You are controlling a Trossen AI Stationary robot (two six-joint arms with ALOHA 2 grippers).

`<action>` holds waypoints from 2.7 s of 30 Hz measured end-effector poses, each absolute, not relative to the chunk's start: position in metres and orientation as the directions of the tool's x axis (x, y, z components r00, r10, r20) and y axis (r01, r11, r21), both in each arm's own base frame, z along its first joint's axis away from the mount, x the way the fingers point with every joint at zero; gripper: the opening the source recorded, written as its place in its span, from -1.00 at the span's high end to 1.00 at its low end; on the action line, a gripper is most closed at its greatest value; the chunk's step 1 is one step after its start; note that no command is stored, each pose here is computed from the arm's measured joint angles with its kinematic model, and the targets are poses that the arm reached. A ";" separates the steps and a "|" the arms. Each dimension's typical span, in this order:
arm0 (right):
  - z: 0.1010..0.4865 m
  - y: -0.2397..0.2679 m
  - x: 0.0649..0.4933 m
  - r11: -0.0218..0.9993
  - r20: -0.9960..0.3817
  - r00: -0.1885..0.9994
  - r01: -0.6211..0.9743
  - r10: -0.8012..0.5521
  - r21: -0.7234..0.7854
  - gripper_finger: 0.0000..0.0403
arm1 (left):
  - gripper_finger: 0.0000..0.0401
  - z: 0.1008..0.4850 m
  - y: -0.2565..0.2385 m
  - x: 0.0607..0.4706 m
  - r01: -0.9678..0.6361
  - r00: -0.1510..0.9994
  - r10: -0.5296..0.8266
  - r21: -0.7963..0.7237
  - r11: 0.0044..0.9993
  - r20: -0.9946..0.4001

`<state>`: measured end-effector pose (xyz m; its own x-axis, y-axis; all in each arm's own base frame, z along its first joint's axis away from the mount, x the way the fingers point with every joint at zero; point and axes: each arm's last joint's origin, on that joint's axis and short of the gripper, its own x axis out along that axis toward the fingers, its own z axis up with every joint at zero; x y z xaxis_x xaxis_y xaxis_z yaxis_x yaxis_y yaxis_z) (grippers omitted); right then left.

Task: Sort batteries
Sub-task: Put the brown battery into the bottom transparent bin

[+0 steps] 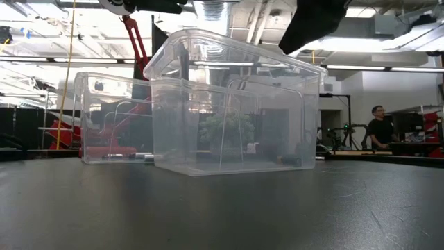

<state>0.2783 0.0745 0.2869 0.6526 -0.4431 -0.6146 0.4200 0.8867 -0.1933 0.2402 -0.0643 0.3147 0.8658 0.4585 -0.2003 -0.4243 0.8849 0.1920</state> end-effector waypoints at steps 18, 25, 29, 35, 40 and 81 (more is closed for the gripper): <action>0.279 0.121 0.162 0.666 -0.822 0.304 0.737 -0.482 -0.118 -0.12 | -0.09 0.315 -0.064 0.240 -0.425 0.864 0.461 0.199 0.883 -0.201; 0.242 0.131 0.144 0.520 -0.899 0.163 0.850 -0.406 -0.081 -0.12 | -0.09 0.314 -0.064 0.240 -0.425 0.864 0.461 0.199 0.883 -0.201; 0.218 0.131 0.137 0.519 -0.929 0.090 0.847 -0.359 -0.119 -0.12 | -0.09 0.314 -0.064 0.240 -0.425 0.864 0.461 0.199 0.883 -0.202; 0.195 0.127 0.132 0.517 -0.948 0.036 0.844 -0.316 -0.140 -0.12 | -0.09 0.314 -0.064 0.240 -0.425 0.863 0.462 0.197 0.883 -0.206; 0.182 0.126 0.131 0.644 -0.960 0.035 0.748 -0.279 -0.160 -0.12 | -0.09 0.314 -0.064 0.240 -0.426 0.863 0.462 0.197 0.883 -0.206; 0.138 0.098 0.146 0.870 -0.998 -0.055 0.492 0.017 -0.013 0.41 | -0.09 0.314 -0.064 0.240 -0.427 0.863 0.462 0.193 0.884 -0.206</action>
